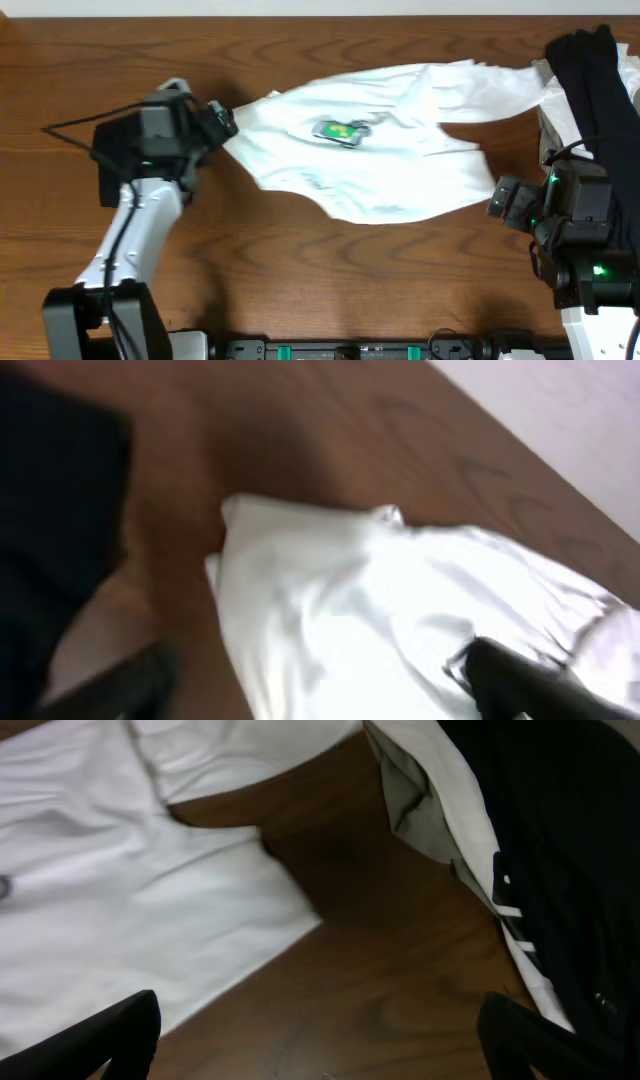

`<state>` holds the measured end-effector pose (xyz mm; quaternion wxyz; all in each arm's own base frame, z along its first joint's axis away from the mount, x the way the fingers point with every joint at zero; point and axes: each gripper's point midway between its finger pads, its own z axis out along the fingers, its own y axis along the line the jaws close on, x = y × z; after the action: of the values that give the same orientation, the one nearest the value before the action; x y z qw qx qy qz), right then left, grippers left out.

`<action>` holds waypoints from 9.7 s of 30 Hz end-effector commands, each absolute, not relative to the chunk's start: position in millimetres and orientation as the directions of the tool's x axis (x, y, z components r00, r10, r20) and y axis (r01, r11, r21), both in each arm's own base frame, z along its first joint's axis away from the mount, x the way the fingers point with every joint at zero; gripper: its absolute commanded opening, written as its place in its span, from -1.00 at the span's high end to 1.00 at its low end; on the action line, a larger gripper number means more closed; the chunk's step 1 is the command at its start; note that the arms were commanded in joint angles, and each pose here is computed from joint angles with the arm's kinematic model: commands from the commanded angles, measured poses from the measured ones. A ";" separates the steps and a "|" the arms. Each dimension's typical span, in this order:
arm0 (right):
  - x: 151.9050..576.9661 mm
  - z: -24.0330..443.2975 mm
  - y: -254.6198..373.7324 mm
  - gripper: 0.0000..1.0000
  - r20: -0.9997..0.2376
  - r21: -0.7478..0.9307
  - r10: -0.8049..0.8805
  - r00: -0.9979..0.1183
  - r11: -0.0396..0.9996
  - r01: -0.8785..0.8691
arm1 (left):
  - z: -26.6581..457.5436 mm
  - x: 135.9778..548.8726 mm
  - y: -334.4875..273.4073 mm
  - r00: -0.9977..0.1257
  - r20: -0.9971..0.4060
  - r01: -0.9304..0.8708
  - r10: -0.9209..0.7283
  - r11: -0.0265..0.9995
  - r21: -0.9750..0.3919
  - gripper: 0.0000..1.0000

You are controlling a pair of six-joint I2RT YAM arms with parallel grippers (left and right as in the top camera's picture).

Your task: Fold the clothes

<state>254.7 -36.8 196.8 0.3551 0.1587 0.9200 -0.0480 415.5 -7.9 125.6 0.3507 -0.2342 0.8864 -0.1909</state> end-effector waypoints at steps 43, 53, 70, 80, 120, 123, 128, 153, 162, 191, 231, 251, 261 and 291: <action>252.4 198.0 -40.5 -0.98 -0.666 0.004 0.250 -0.703 0.944 0.331 | -13.5 290.3 -232.2 -0.900 -0.052 -0.376 -0.433 0.831 -0.410 0.88; 252.5 197.5 -40.5 -0.99 -0.664 0.003 0.250 -0.705 0.943 0.331 | 5.5 260.3 -165.4 -0.928 -0.004 -0.361 -0.373 0.901 -0.241 0.88; 266.2 150.9 -31.7 -0.98 -0.511 -0.002 0.269 -0.817 0.949 0.314 | 74.1 235.2 -40.2 -0.820 0.030 -0.561 -0.571 0.794 -0.235 -0.38; 266.4 148.4 -31.7 -0.98 -0.502 -0.005 0.269 -0.822 0.950 0.314 | 71.0 186.9 -92.4 -0.867 0.197 -0.493 -0.458 0.848 -0.197 -0.39; 264.4 147.0 -29.6 -0.99 -0.491 0.002 0.270 -0.829 0.951 0.308 | 3.4 183.9 -102.3 -0.777 0.152 -0.626 -0.611 0.726 -0.285 0.88; 267.1 147.6 -25.6 -0.99 -0.494 0.024 0.269 -0.827 0.955 0.296 | 29.6 190.5 -90.7 -0.813 0.103 -0.573 -0.572 0.757 -0.315 0.89; 276.6 142.1 -14.4 -0.97 -0.481 0.068 0.246 -0.841 0.967 0.244 | 87.8 203.7 -64.4 -0.826 -0.025 -0.512 -0.563 0.768 -0.386 0.88; 368.2 60.5 5.0 -0.84 -0.464 0.159 0.214 -0.860 0.975 0.157 | 117.8 221.6 -4.0 -0.714 -0.246 -0.569 -0.655 0.748 -0.341 0.88; 374.7 66.6 -23.3 -0.87 -0.513 0.062 0.267 -0.816 0.959 0.275 | 114.6 222.0 -3.0 -0.717 -0.237 -0.576 -0.656 0.748 -0.330 0.89; 380.2 3.7 -32.3 -0.38 -0.372 0.200 0.603 -0.706 0.795 0.573 | 117.6 229.4 -2.1 -0.708 -0.263 -0.565 -0.655 0.749 -0.345 0.88; 304.7 296.5 -64.0 0.98 -0.705 0.218 0.467 -0.534 0.859 0.463 | 299.5 245.5 -1.4 -0.676 -0.577 -0.291 -0.459 0.885 -0.362 0.88; 197.5 452.5 -91.3 0.98 -0.908 0.185 0.358 -0.219 0.809 0.558 | 449.6 210.6 -19.2 -0.477 -0.773 -0.082 -0.419 0.897 -0.435 0.88; 307.0 348.9 -92.1 0.98 -0.695 0.069 0.412 -0.589 0.854 0.516 | 377.4 313.1 -23.7 -0.698 -0.584 -0.163 -0.414 0.887 -0.433 0.88; 358.5 322.3 -156.8 0.98 -0.541 -0.036 0.496 -0.679 0.793 0.608 | 345.6 406.8 -85.8 -0.850 -0.513 0.168 -0.118 0.863 -0.477 0.88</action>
<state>363.5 -146.0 369.3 0.3410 0.2933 0.8895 -0.0810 400.7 -76.7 402.4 0.3461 -0.0239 0.8953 -0.2795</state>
